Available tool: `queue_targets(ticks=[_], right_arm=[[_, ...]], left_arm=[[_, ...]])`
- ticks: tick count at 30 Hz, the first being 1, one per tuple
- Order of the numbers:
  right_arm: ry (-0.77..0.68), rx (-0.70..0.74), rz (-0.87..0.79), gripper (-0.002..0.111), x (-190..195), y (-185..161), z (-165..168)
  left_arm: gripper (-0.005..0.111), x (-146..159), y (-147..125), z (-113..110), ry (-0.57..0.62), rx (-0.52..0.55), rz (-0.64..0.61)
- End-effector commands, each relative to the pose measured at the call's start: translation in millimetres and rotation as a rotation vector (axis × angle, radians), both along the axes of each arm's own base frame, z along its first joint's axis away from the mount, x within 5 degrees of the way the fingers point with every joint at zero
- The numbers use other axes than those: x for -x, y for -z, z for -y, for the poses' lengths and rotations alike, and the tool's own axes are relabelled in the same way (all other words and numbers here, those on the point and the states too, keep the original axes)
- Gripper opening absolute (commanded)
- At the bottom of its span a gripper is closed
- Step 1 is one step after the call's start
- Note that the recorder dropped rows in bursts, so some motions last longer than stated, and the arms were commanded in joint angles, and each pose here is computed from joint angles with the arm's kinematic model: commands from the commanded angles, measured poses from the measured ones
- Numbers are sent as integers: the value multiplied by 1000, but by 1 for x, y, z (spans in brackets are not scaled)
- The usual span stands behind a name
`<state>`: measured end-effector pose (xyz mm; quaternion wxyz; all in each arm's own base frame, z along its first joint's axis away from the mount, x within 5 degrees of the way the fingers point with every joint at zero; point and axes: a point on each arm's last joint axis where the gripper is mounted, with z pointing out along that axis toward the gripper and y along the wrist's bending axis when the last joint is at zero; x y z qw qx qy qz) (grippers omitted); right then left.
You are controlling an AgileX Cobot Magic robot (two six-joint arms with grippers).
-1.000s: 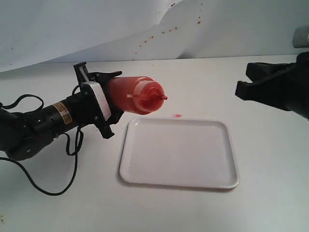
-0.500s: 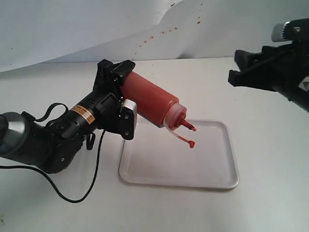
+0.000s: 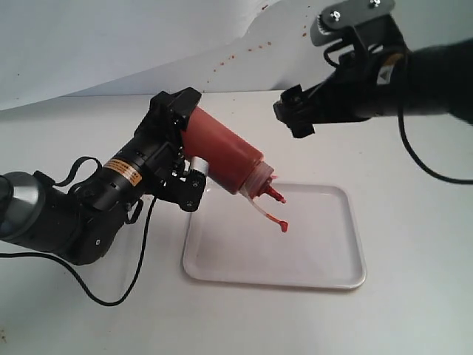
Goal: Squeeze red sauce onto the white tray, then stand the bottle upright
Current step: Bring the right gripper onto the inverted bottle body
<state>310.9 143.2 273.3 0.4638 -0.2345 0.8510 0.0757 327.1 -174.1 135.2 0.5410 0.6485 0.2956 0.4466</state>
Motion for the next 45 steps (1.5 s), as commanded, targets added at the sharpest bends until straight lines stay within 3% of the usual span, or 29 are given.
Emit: queue_targets(ticks=[1,5,10,16,28,38,45], right_arm=[[-113,86,-119,105,-2,-23,-17],[-455,36,-259,105,-3,-28,-50],[-445,71,-295,105,-20,-7,-54],[-513,150,-343,105,-35,34,-58],[-563,190,-294,105,-37,38,-59],[-589,156,-346,105,-43,67,-70],[-645,138,-339,104,-37,66,-78]], left_arm=[[0,0,-15,0,-13,58,78],[0,0,-15,0,-9,36,88],[0,6,-10,1,-14,-108,133],[0,5,-15,10,64,-187,209],[0,7,-18,18,150,-209,246],[0,9,-32,18,144,-192,282],[0,9,-35,17,143,-189,288]])
